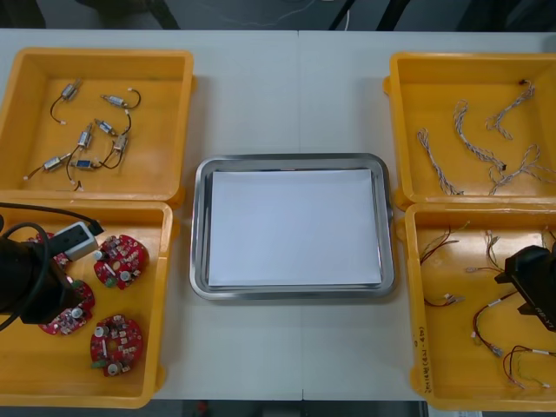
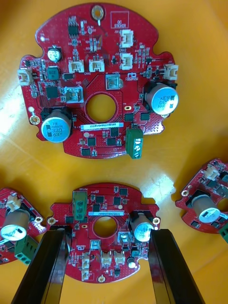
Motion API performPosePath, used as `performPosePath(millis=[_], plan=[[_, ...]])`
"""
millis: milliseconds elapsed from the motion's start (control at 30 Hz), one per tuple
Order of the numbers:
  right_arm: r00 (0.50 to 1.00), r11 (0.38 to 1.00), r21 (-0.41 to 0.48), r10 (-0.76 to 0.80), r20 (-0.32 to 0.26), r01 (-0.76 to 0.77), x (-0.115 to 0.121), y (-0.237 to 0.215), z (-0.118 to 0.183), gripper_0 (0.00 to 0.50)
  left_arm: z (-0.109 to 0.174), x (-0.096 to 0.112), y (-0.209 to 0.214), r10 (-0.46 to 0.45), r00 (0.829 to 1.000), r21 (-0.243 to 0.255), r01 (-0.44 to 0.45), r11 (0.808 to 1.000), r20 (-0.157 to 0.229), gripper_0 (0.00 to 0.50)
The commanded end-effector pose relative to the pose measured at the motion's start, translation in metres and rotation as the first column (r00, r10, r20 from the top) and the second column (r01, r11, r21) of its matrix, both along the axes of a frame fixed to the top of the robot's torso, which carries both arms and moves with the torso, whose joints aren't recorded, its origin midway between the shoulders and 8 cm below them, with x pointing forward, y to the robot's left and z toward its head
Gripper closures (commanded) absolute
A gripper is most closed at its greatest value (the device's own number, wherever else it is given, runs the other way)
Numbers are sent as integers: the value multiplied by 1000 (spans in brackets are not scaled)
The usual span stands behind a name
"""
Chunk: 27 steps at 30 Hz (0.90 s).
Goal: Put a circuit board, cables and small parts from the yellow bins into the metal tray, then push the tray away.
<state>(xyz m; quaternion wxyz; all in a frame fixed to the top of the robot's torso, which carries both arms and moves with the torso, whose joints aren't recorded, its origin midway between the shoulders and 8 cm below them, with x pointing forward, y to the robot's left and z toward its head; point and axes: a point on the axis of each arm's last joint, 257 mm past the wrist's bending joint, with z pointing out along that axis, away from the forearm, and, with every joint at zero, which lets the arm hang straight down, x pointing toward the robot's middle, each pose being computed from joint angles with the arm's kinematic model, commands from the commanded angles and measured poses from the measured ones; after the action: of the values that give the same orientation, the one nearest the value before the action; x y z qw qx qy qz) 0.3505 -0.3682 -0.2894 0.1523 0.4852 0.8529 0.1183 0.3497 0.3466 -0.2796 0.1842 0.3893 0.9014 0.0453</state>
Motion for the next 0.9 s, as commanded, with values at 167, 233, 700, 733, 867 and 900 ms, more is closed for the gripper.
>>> performPosePath(millis=[167,233,700,733,867,900], plan=[[999,999,29,-27,-29,27,-6,13,-21,0,1,24,13,-26,999,50,25,998,27,0],[999,999,23,-24,-33,25,-5,14,-25,0,1,28,13,-30,999,52,28,998,32,0],[999,999,13,-41,-14,41,-6,14,-40,0,-8,29,13,-42,999,67,41,997,16,0],[999,999,10,-42,-6,42,-5,13,-40,0,-8,29,13,-44,999,68,42,997,17,0],[999,999,10,-40,-5,40,-7,15,-46,0,-10,28,15,-42,999,72,41,997,11,0],[999,999,9,-40,-6,40,-7,15,-46,0,-10,28,15,-42,999,72,41,997,11,0]])
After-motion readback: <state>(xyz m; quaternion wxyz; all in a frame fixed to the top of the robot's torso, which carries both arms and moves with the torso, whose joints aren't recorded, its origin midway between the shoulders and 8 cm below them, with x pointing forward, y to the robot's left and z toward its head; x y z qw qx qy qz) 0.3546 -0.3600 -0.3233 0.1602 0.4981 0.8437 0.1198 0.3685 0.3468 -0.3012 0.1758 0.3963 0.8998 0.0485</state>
